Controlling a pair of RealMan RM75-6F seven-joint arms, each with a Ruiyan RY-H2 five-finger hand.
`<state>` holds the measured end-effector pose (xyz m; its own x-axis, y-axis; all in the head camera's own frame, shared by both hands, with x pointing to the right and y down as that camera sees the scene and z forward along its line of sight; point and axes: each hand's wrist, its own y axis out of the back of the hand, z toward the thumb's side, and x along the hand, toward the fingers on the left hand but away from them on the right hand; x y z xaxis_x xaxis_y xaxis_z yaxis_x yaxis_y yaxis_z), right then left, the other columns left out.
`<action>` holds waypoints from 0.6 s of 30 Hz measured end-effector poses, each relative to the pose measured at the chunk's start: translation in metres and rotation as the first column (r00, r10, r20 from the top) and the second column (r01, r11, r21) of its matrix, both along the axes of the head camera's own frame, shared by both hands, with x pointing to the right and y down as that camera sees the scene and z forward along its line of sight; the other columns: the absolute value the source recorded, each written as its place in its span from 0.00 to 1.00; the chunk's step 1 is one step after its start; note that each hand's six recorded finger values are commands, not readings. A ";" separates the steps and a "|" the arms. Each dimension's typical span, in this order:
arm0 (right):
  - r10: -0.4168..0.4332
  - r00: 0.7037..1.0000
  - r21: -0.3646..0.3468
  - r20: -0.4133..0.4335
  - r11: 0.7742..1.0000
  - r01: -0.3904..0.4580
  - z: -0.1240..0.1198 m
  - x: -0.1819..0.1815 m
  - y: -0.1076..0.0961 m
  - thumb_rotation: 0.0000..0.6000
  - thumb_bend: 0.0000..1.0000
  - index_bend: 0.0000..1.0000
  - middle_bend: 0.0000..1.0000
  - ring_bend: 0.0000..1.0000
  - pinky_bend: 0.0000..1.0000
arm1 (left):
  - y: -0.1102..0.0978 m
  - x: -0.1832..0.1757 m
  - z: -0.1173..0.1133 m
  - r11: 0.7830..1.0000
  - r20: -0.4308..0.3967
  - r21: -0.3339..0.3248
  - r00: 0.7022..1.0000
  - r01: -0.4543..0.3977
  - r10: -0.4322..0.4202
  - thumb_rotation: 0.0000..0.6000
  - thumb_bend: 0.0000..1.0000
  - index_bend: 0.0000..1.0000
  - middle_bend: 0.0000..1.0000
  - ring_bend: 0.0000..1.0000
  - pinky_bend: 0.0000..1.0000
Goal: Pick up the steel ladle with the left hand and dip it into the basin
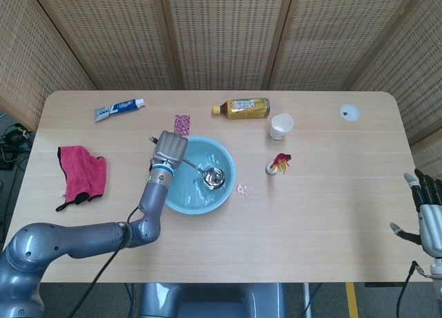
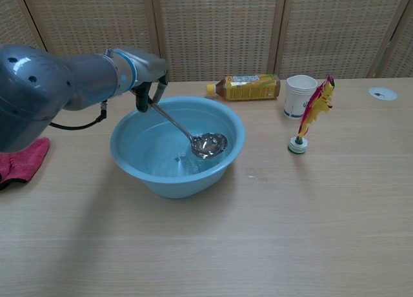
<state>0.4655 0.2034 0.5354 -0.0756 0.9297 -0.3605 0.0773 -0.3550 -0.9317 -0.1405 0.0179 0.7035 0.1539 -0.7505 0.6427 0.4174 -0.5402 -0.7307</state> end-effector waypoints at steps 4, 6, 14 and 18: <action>-0.003 1.000 0.004 0.002 1.000 0.003 -0.001 -0.001 0.000 1.00 0.00 0.00 0.00 0.00 0.00 | -0.009 -0.002 -0.017 1.000 -0.005 0.008 1.000 -0.007 0.007 1.00 0.53 0.68 0.95 0.93 1.00; -0.004 1.000 0.005 0.002 1.000 0.004 -0.001 -0.002 0.000 1.00 0.00 0.00 0.00 0.00 0.00 | -0.015 -0.003 -0.027 1.000 -0.007 0.013 1.000 -0.005 0.005 1.00 0.53 0.69 0.95 0.93 1.00; -0.001 1.000 0.006 -0.001 1.000 0.001 -0.001 -0.002 -0.001 1.00 0.00 0.00 0.00 0.00 0.00 | -0.028 -0.009 -0.053 1.000 0.008 0.008 1.000 -0.001 0.001 1.00 0.53 0.69 0.95 0.92 1.00; 0.003 1.000 0.008 -0.004 1.000 -0.003 -0.002 -0.001 -0.001 1.00 0.00 0.00 0.00 0.00 0.00 | -0.034 -0.011 -0.066 1.000 0.026 0.007 1.000 -0.012 0.011 1.00 0.53 0.69 0.94 0.92 1.00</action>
<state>0.4646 0.2027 0.5333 -0.0797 0.9324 -0.3524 0.0747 -0.3469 -0.9349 -0.1512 -0.0164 0.6373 0.1455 -0.7532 0.6415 0.4428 -0.5303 -0.7230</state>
